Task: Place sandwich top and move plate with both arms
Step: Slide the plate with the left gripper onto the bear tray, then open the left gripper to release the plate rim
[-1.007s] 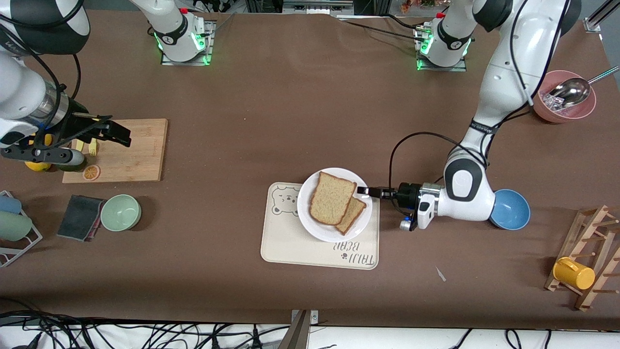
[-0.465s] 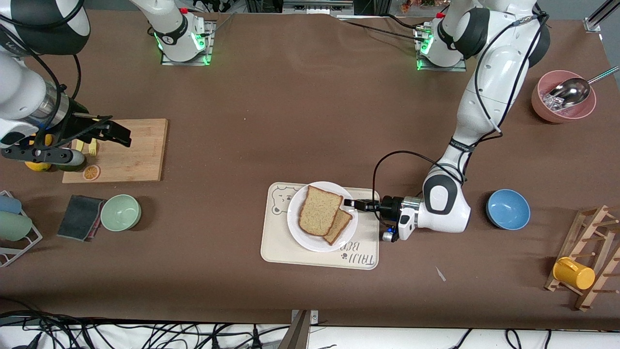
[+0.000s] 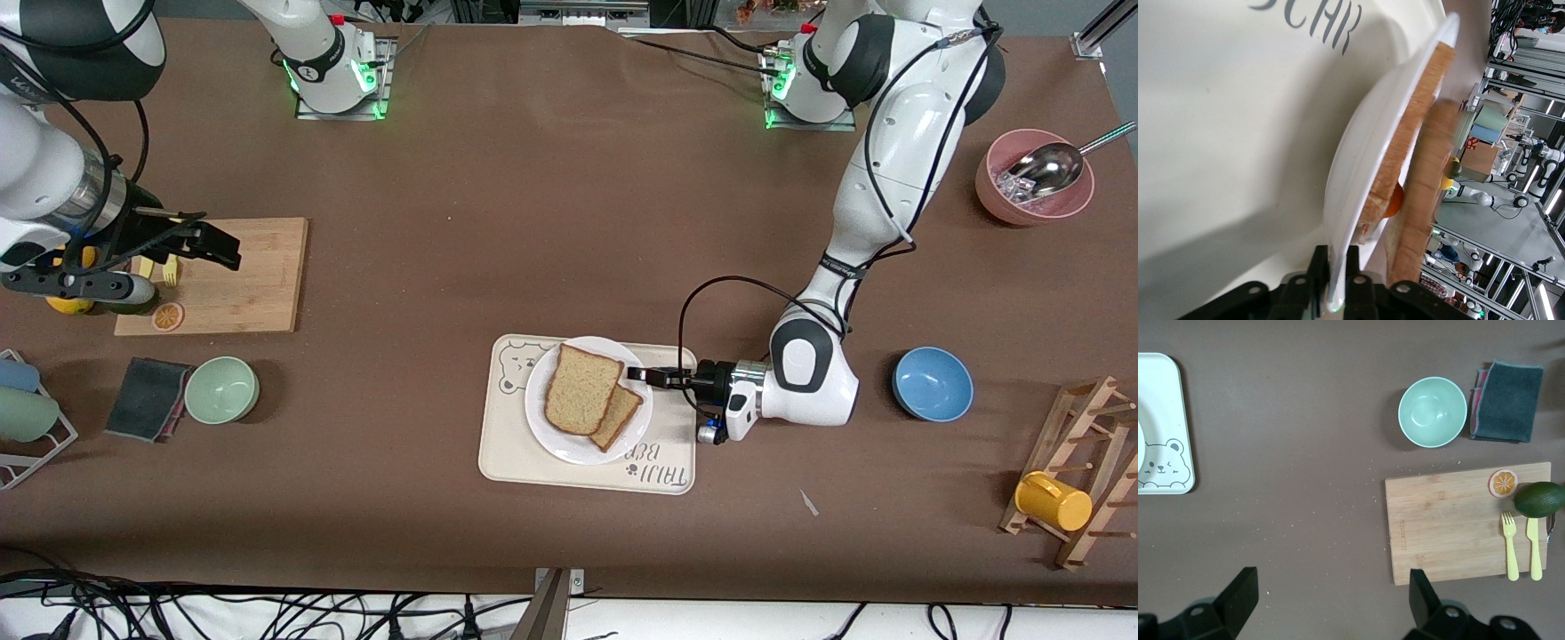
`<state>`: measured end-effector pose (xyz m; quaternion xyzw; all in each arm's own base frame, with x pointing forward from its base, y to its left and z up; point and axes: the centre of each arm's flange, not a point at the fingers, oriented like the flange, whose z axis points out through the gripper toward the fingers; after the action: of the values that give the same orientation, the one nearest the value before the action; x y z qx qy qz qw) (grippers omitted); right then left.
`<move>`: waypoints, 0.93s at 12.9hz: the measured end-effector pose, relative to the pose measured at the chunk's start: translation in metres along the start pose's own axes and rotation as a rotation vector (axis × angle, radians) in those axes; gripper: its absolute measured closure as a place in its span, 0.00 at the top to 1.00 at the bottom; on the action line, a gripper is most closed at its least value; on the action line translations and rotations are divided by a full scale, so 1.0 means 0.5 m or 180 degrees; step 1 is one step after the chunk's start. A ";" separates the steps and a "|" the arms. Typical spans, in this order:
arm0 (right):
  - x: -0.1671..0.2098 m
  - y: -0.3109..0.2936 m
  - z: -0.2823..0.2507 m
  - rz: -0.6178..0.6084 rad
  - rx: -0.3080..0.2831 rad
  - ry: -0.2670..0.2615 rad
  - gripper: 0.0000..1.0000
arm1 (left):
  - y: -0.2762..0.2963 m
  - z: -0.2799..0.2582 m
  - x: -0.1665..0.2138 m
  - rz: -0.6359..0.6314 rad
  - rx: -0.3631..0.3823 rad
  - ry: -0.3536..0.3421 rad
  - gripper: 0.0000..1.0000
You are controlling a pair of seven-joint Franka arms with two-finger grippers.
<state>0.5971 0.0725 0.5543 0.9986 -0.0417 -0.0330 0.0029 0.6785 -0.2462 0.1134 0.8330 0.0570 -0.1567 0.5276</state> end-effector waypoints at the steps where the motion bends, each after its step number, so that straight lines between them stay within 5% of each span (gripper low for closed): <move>1: 0.000 0.000 0.000 0.0000 0.0000 0.0002 1.00 | 0.001 -0.001 0.000 0.0002 -0.0001 0.0002 0.33; 7: -0.002 -0.011 0.000 -0.0031 -0.0006 0.0004 1.00 | 0.023 -0.034 0.011 0.0079 -0.0014 0.0056 0.99; 9: -0.002 -0.014 -0.001 -0.0040 -0.0004 0.0022 1.00 | 0.058 -0.074 0.005 0.0275 0.0259 -0.0050 1.00; 12: -0.001 -0.015 -0.002 -0.0041 -0.0001 0.0038 1.00 | 0.119 -0.188 -0.018 0.0557 0.1007 -0.0192 1.00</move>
<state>0.5975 0.0799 0.5553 0.9990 -0.0353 -0.0270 0.0031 0.7043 -0.1873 0.2046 0.9023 -0.0569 -0.1421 0.4031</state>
